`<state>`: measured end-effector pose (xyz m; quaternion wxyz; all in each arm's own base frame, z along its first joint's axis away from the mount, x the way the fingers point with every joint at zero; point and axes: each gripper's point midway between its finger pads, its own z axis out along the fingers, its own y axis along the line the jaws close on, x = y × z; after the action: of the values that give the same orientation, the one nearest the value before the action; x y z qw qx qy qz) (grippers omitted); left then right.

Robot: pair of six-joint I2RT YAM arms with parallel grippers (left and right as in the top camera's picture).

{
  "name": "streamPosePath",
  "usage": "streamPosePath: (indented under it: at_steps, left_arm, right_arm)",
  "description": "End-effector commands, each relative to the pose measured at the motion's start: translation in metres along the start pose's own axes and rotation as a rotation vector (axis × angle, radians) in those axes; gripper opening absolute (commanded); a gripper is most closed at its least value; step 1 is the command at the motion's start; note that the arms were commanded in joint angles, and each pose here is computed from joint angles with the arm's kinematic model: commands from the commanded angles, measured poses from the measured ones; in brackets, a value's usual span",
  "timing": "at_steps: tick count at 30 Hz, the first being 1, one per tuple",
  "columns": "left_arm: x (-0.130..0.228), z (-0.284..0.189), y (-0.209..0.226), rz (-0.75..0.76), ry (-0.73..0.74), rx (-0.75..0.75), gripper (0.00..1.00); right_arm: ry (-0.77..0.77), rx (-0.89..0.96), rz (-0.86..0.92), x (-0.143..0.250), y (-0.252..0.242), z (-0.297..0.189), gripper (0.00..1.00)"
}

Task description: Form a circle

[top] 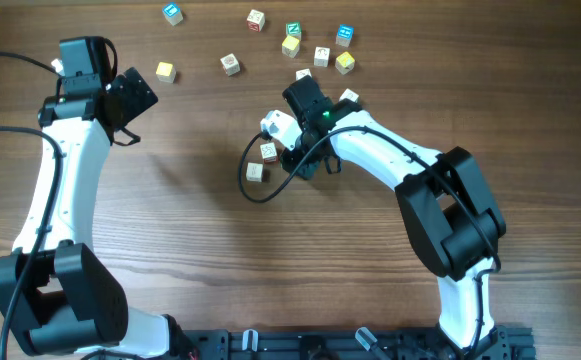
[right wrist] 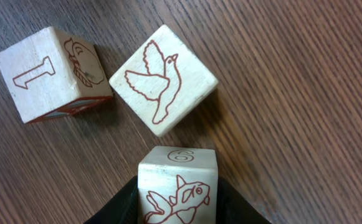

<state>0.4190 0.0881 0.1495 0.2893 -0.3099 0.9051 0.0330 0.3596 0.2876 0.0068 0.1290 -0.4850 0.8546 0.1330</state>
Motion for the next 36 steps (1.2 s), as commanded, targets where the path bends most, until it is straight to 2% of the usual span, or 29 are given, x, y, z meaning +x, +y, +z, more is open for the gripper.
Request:
streamPosePath:
  at_steps: [1, 7, 11, 26, 29, 33, 36]
  left_arm:
    - [-0.006, -0.005, 0.000, -0.012, -0.018, 0.004, 1.00]
    - [-0.006, -0.005, 0.000, -0.013, -0.019, 0.005, 1.00]
    - [-0.006, -0.005, 0.000, -0.012, -0.018, 0.005, 1.00]
    - [-0.006, -0.005, 0.000, -0.013, -0.019, 0.005, 1.00]
    - [-0.006, -0.005, 0.000, -0.013, -0.018, 0.005, 1.00]
    - [-0.006, -0.005, 0.000, -0.012, -0.018, 0.005, 1.00]
    - [-0.006, -0.005, 0.000, -0.013, -0.019, 0.005, 1.00]
  right_arm:
    - [0.002, -0.018, 0.000, -0.003, 0.013, 0.002, 0.37]
    - [0.015, 0.084, -0.019, -0.007, 0.003, 0.004, 0.37]
    - [0.033, 0.145, 0.056, -0.003, -0.007, 0.003, 0.37]
    - [0.000, 0.145, 0.080, -0.010, -0.008, 0.003, 0.35]
    - [-0.005, 0.129, 0.080, -0.011, -0.005, 0.003, 0.36]
    - [0.002, 0.127, 0.081, -0.009, -0.005, 0.003, 0.49]
    - [-0.011, 0.133, 0.069, -0.014, -0.006, -0.001, 0.54]
